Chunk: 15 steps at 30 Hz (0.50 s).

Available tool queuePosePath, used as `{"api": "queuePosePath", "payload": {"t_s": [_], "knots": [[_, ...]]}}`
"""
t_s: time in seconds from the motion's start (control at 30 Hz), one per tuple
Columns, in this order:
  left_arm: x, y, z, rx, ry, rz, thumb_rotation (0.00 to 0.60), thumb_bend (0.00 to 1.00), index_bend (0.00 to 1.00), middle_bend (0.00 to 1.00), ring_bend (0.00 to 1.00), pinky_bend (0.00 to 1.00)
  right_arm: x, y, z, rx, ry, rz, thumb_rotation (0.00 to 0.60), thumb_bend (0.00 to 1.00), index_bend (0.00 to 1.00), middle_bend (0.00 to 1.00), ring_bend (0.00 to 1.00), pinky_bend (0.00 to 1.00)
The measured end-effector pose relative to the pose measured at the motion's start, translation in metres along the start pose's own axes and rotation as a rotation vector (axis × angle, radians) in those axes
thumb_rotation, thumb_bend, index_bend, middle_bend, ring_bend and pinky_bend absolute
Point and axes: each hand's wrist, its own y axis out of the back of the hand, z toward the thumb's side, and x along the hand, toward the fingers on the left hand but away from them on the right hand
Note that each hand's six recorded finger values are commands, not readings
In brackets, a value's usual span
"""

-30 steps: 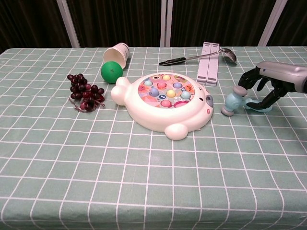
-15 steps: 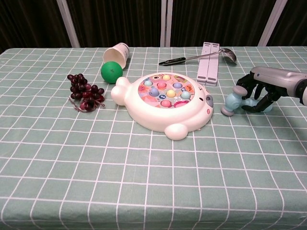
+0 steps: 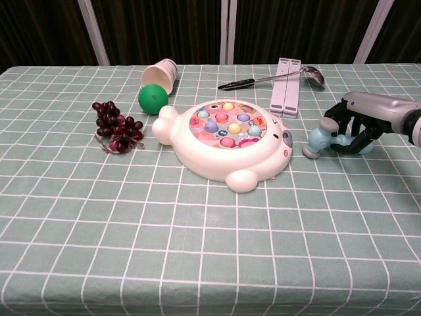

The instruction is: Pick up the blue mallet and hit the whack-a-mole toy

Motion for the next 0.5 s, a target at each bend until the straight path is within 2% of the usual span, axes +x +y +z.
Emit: {"api": "queuePosePath", "payload": {"t_s": [0.23, 0.5], "knots": [[0.0, 0.0, 0.0, 0.002, 0.003, -0.006, 0.6, 0.0, 0.19, 0.08, 0.0, 0.0, 0.001, 0.007, 0.0, 0.013, 0.016, -0.021, 0.6, 0.37, 0.65, 0.57, 0.47, 0.55], [-0.001, 0.001, 0.001, 0.003, 0.002, -0.009, 0.6, 0.0, 0.18, 0.08, 0.0, 0.0, 0.008, 0.033, 0.001, 0.077, 0.058, -0.037, 0.6, 0.46, 0.76, 0.63, 0.54, 0.63]]}}
